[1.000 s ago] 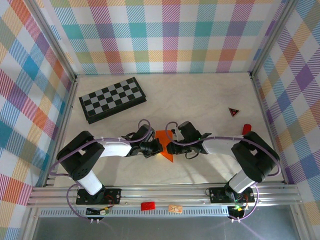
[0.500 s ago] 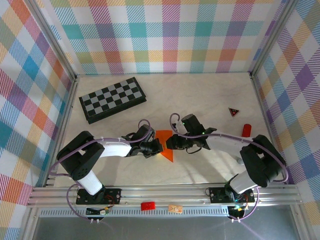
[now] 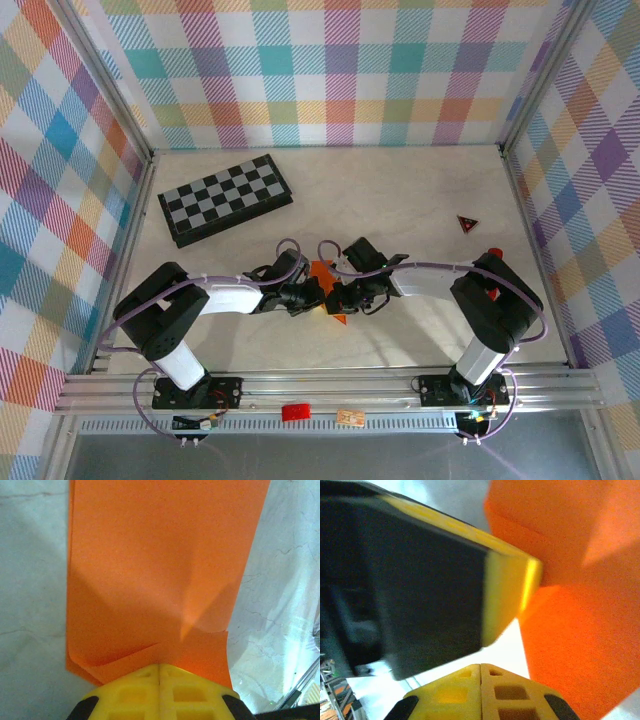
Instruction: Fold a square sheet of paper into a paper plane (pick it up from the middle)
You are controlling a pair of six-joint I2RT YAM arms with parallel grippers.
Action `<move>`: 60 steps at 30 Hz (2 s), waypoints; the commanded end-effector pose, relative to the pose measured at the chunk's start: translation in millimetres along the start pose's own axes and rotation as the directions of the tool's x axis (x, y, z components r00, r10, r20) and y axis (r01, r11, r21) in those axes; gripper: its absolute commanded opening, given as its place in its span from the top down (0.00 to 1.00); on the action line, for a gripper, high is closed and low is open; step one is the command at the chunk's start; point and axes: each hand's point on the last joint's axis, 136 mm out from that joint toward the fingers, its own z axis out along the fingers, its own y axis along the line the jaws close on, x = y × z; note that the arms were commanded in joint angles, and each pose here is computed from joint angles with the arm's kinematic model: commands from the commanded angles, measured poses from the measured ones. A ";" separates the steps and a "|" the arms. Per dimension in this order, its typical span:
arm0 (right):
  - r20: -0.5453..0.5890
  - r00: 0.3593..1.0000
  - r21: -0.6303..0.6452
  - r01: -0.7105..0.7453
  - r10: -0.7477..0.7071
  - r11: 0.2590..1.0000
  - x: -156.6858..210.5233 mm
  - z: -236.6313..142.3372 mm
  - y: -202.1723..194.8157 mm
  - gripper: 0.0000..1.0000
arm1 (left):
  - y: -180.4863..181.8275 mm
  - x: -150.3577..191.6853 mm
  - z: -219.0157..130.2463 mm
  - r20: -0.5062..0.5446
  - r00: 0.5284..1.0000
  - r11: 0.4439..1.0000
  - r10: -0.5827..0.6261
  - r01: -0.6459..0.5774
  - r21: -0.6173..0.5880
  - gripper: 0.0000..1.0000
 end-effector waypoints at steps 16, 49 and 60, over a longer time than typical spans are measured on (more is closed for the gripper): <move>0.012 0.999 -0.003 -0.036 0.036 0.999 29.8 -22.8 1.0 0.89 | 39.8 12.5 6.0 -0.022 0.999 0.988 -0.025 0.021 -0.152 0.94; 0.035 0.998 0.042 -0.061 0.059 0.997 61.0 -15.2 -27.2 0.83 | 48.2 14.1 6.5 -0.022 1.000 0.984 -0.022 0.018 -0.179 0.95; 0.102 0.995 -0.019 0.001 0.001 1.000 6.5 -13.4 8.6 0.92 | 46.4 12.6 4.7 -0.014 1.000 0.984 -0.020 0.017 -0.175 0.95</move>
